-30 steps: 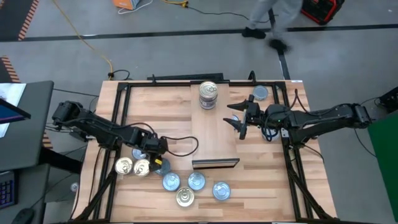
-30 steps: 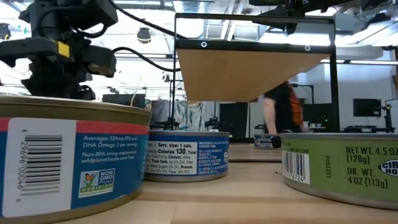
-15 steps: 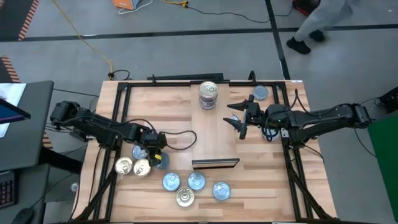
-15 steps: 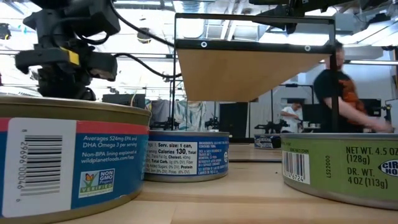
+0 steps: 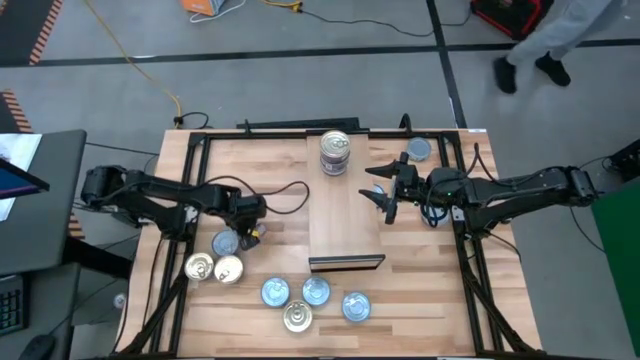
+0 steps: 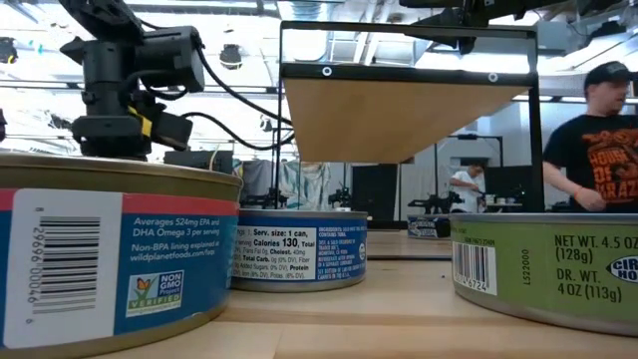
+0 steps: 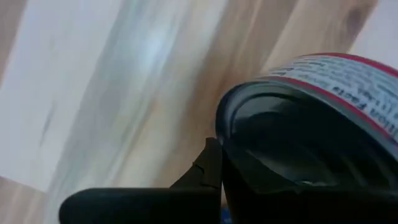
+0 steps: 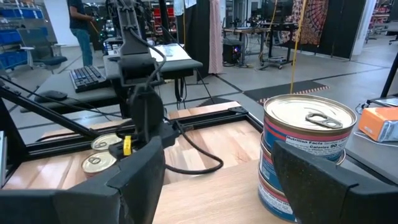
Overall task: Stack canned seafood by type on shelf
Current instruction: Put the red tuna can on the shelf
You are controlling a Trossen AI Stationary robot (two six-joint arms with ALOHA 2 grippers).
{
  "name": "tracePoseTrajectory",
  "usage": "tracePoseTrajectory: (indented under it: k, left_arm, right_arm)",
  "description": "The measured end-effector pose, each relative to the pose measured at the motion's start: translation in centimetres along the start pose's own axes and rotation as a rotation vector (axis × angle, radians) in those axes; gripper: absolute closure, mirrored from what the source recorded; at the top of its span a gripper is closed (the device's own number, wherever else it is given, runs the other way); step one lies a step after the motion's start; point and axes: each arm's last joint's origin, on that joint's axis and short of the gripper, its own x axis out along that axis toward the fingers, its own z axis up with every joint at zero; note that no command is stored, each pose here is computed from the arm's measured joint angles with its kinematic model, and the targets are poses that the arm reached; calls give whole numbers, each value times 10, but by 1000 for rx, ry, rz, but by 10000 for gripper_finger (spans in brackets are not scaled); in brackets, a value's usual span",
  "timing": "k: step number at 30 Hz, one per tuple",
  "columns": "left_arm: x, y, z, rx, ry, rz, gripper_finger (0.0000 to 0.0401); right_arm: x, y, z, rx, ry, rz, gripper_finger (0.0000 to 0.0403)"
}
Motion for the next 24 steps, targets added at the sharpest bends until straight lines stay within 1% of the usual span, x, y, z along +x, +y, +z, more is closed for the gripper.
tracePoseTrajectory:
  k: [5, 9, 12, 16, 18, 21, 24]
  left_arm:
    - [-7, 9, 2, -11, -45, 28, 401]
    - [-24, 15, 3, -31, -109, 48, 401]
    - [-41, 13, 2, -4, -180, 5, 401]
    - [-55, 0, -4, 21, -234, -69, 395]
    - [-56, -8, -9, 30, -230, -77, 383]
    - [-52, -18, -14, 22, -192, -78, 352]
    - [-43, -22, -15, -31, -149, -33, 311]
  right_arm:
    - [0, 0, 0, 0, 0, 0, 85]
    - [0, 0, 0, -1, 4, 0, 85]
    - [0, 0, 0, -2, 4, 0, 85]
    - [0, 0, -1, -2, 5, 0, 85]
    - [0, 0, 0, -1, 4, 0, 85]
    - [0, 0, 0, 0, 4, 0, 85]
    - [0, 0, 0, 5, -1, 0, 85]
